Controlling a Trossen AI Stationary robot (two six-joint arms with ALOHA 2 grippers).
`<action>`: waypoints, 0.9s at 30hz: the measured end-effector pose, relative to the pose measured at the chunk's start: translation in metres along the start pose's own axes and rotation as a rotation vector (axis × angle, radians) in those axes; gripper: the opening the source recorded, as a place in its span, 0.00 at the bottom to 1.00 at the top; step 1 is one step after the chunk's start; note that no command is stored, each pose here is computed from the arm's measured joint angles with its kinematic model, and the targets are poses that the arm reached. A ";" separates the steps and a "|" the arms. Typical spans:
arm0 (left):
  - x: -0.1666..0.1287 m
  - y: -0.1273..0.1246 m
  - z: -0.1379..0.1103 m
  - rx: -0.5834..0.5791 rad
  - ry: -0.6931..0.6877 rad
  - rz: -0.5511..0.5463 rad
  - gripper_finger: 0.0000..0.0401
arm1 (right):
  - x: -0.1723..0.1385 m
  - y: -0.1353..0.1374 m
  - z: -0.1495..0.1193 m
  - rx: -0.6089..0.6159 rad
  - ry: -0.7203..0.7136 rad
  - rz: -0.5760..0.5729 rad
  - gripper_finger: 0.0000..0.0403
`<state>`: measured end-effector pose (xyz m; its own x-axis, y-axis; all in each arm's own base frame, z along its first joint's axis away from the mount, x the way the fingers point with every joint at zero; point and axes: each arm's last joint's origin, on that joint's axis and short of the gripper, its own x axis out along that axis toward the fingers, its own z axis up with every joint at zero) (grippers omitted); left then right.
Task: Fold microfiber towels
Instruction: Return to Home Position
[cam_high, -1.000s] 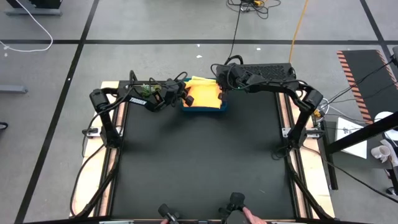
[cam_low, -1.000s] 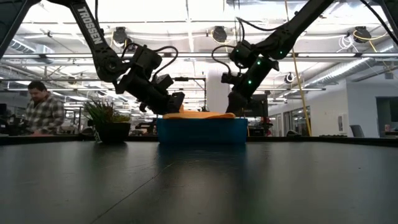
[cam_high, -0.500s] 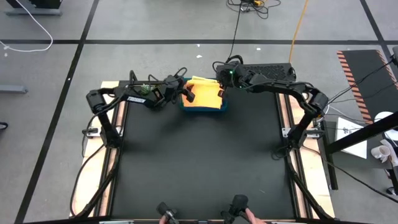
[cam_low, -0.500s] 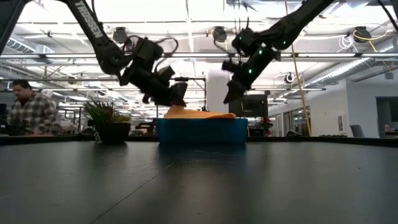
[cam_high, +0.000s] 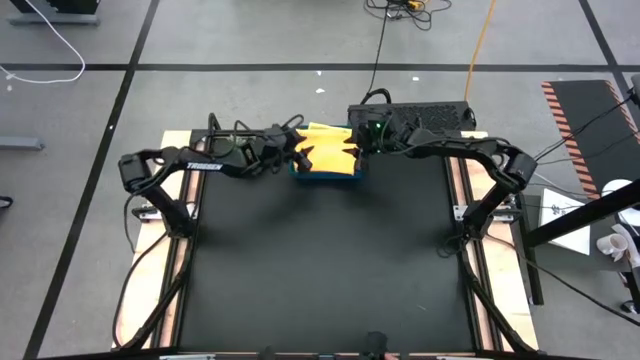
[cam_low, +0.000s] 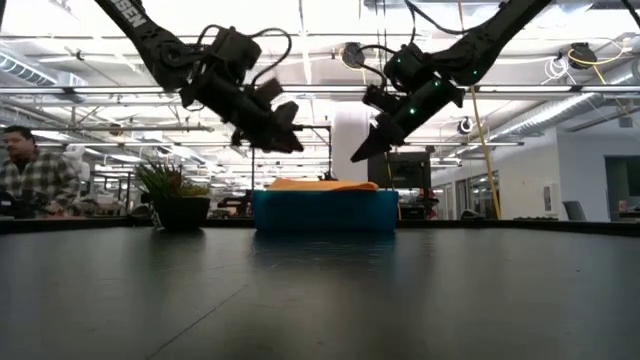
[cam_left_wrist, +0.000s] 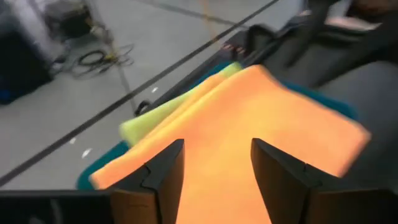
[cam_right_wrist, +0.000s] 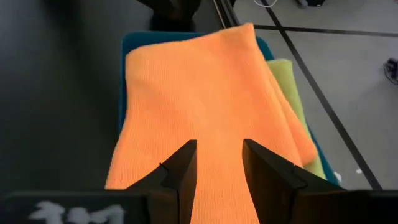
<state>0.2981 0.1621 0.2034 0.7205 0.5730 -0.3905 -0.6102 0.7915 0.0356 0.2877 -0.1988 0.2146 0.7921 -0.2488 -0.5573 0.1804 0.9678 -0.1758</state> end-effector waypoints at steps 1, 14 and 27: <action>-0.002 -0.006 0.001 0.013 -0.011 -0.020 0.45 | 0.001 0.002 -0.002 0.000 -0.001 -0.001 0.29; -0.134 -0.041 0.041 0.160 -0.227 -0.270 0.09 | -0.111 0.059 0.009 -0.062 -0.358 -0.024 0.29; -0.229 -0.015 -0.035 0.085 -0.457 -0.456 0.01 | -0.185 0.114 -0.060 -0.017 -0.723 -0.076 0.13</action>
<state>0.1307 0.0114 0.2598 0.9801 0.1933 0.0463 -0.1951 0.9800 0.0392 0.1266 -0.0448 0.2488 0.9662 -0.2215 0.1317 0.2455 0.9466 -0.2089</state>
